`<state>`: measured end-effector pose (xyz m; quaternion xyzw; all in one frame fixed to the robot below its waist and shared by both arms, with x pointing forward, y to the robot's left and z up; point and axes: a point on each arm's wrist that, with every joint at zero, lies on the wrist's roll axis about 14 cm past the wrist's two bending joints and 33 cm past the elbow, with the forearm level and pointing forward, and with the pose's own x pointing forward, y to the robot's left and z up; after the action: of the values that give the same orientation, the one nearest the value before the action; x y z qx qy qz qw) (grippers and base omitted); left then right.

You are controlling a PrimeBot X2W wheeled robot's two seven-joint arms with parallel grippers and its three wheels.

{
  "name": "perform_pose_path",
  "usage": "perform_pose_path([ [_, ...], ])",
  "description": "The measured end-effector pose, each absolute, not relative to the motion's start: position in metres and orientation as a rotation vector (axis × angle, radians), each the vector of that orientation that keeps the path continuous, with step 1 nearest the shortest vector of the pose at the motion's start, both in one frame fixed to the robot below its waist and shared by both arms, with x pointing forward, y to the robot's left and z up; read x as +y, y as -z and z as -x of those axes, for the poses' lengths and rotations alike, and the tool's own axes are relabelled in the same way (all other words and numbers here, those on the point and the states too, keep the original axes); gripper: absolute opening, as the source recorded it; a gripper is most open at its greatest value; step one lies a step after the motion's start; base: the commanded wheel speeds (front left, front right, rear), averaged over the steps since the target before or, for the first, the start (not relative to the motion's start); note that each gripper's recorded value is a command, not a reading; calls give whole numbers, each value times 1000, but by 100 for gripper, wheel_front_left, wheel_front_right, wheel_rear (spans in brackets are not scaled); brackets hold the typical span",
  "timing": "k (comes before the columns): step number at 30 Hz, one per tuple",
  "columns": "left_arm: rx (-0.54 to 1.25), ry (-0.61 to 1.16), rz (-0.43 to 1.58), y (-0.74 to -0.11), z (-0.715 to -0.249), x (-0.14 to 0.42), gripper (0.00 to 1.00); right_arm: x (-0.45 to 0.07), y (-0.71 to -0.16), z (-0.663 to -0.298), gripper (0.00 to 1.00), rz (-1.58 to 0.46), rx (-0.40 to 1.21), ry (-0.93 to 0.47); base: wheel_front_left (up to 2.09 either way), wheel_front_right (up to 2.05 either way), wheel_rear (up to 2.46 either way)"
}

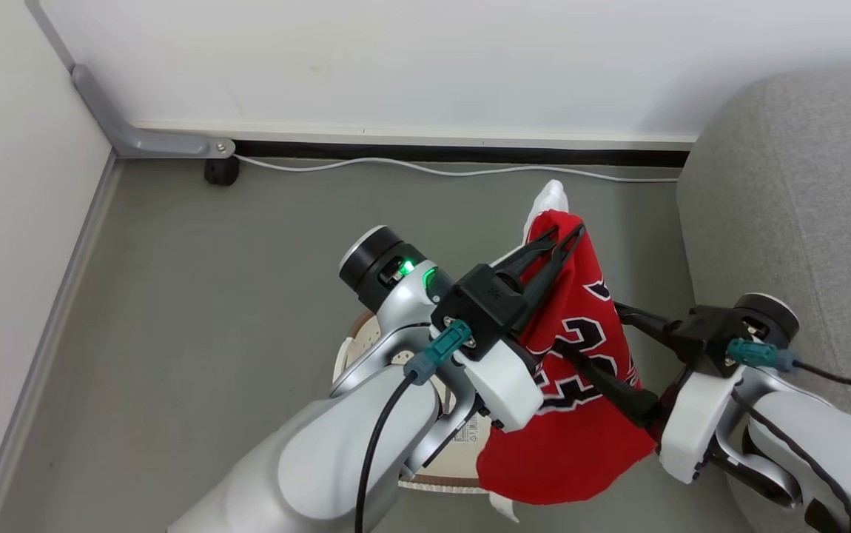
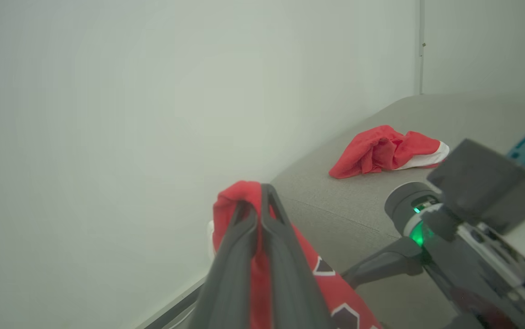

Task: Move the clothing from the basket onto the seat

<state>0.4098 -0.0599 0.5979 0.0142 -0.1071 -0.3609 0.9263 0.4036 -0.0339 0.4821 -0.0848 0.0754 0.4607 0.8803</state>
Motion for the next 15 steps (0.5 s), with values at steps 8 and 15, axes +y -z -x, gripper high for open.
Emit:
perform_pose_path([
  [8,-210,758,-34,-593,-407,-61,0,-17,-468,-408,0,159,205,-985,0,0,0],
  [15,-213,755,-13,-593,-407,-62,0,-17,-477,-414,0,124,188,-959,0,0,0],
])
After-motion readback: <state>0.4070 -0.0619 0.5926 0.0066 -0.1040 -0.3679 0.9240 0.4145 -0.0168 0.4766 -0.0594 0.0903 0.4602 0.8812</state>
